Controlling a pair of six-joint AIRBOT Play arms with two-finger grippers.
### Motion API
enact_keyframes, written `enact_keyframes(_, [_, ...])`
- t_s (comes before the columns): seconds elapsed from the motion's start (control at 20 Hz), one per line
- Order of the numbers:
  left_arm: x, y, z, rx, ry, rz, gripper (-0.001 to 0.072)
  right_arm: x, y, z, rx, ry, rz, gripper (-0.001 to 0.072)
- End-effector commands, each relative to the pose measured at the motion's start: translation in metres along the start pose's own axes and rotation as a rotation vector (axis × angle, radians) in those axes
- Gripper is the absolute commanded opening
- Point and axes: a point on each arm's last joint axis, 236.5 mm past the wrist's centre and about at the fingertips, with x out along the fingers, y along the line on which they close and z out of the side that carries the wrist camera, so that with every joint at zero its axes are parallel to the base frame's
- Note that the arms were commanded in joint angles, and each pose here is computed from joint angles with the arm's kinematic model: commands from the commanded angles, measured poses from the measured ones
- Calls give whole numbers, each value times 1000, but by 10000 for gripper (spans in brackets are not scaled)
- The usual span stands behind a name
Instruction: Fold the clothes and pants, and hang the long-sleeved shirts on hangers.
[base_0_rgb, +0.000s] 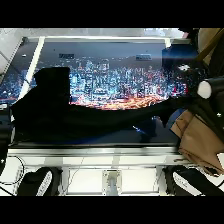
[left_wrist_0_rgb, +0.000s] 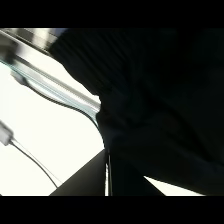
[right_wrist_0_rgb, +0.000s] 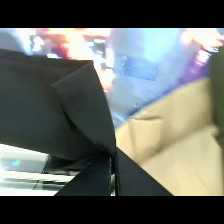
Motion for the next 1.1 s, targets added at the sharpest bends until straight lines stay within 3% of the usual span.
enact_keyframes(0.0, [6,21,4,1,-1,67,10,-8,-33,-6,85,-30,-37,7])
enact_keyframes(0.15, [15,28,6,-44,7,66,11,8,-30,-1,149,-34,37,7])
enact_keyframes(0.35, [20,-1,17,-64,-20,-49,11,68,13,4,180,7,191,7])
enact_keyframes(0.6, [31,-9,14,-40,32,-55,12,149,29,-51,162,270,183,7])
enact_keyframes(0.75, [32,-8,5,-35,74,-47,26,161,30,-43,197,250,179,14])
enact_keyframes(0.8, [30,-7,1,-39,92,-44,275,158,27,-35,219,223,172,130])
enact_keyframes(0.85, [26,-3,-2,-48,110,-37,720,151,22,-24,225,190,167,377])
enact_keyframes(0.9, [19,2,-3,-65,124,-28,714,141,17,-11,229,153,160,452])
enact_keyframes(1.05, [-14,29,30,-139,-7,-12,713,90,-9,49,252,-41,132,451])
